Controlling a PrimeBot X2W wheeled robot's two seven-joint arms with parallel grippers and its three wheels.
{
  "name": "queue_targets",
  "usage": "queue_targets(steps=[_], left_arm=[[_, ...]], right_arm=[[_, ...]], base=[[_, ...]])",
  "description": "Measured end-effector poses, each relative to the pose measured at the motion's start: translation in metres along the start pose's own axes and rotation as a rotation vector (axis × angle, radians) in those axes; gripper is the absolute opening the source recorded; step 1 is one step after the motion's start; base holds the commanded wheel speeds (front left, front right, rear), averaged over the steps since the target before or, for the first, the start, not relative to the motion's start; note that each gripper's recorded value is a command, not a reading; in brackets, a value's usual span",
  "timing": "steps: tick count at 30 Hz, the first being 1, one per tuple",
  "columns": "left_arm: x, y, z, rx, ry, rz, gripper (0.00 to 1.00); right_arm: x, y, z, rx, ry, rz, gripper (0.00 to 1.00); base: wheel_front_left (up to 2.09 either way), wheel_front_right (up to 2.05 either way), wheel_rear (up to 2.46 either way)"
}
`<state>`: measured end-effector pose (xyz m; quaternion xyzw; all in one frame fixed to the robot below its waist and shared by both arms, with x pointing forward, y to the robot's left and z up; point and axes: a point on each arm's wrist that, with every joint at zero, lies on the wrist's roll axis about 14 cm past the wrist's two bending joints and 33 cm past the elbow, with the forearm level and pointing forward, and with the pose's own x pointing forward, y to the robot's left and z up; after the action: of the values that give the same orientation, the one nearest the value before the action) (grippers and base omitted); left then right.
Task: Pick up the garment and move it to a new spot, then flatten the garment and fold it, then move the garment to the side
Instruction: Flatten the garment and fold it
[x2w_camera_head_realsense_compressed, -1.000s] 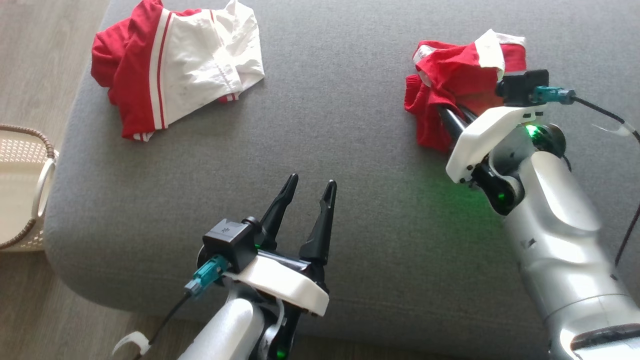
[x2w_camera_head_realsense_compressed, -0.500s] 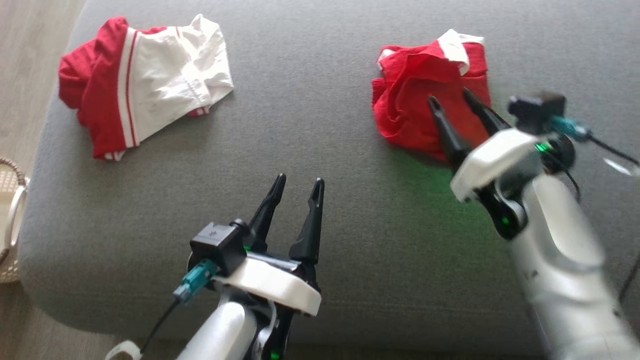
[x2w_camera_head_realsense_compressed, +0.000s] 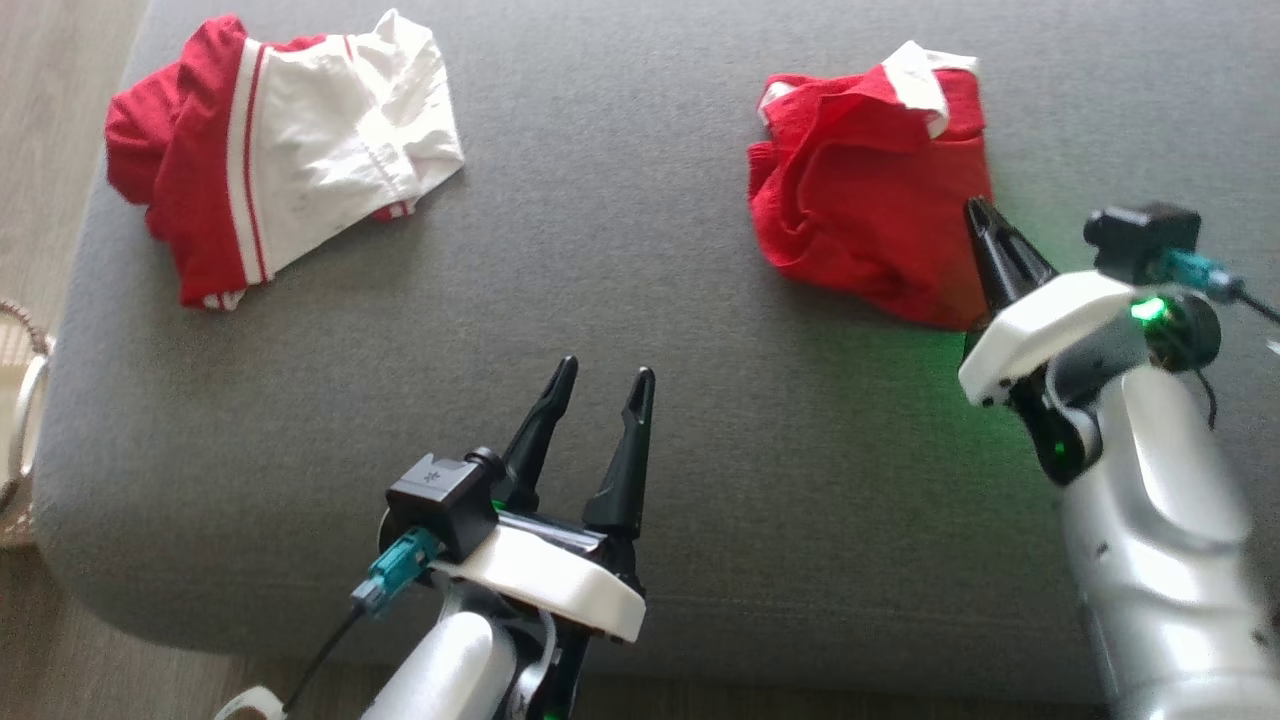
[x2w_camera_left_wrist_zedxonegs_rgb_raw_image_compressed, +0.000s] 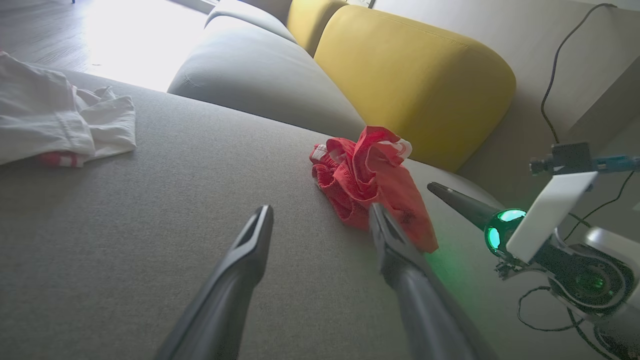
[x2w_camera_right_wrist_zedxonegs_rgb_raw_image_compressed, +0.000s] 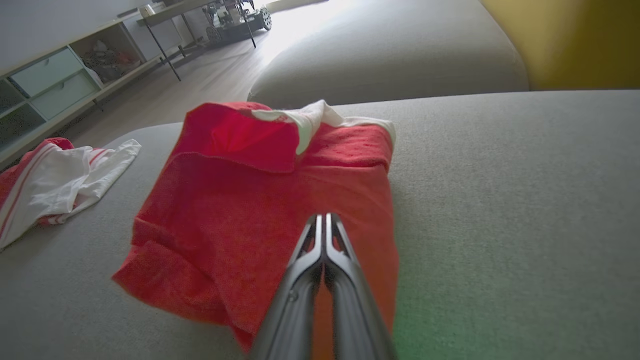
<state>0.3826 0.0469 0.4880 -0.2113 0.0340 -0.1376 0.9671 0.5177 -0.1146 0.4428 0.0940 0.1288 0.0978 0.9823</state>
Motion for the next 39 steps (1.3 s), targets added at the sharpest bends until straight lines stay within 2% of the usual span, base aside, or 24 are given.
queue_targets(steps=[6,12,21,27,35,36,37,38,39], left_arm=[[-0.001,0.013,0.002,0.008,-0.003,0.038,1.0],[-0.003,0.021,0.003,0.008,-0.004,0.067,1.0],[-0.009,0.031,0.009,0.006,-0.016,0.105,1.0],[-0.014,0.03,0.009,0.004,-0.014,0.108,1.0],[-0.013,0.025,0.014,0.007,-0.03,0.103,1.0],[-0.012,0.026,0.015,0.006,-0.036,0.106,1.0],[-0.012,0.028,0.017,0.006,-0.043,0.113,1.0],[-0.011,0.029,0.02,0.006,-0.052,0.118,1.0],[-0.01,0.031,0.023,0.008,-0.06,0.123,1.0]], right_arm=[[0.036,0.013,-0.002,-0.046,0.041,0.022,0.0],[0.056,0.029,-0.01,-0.059,0.082,0.051,0.0],[0.084,0.082,0.005,-0.08,0.032,0.172,0.0],[0.088,0.118,0.015,-0.123,-0.003,0.269,0.0],[0.072,0.14,0.044,-0.084,-0.099,0.344,0.0],[0.068,0.139,0.046,-0.073,-0.107,0.346,0.13],[0.063,0.137,0.046,-0.056,-0.114,0.345,0.35],[0.057,0.134,0.045,-0.04,-0.119,0.342,0.71],[0.05,0.131,0.043,-0.034,-0.124,0.338,1.0]], base=[[0.0,0.0,0.0],[0.0,0.0,0.0],[0.0,0.0,0.0],[0.0,0.0,0.0],[0.0,0.0,0.0],[0.0,0.0,0.0],[0.0,0.0,0.0],[0.0,0.0,0.0],[0.0,0.0,0.0]])
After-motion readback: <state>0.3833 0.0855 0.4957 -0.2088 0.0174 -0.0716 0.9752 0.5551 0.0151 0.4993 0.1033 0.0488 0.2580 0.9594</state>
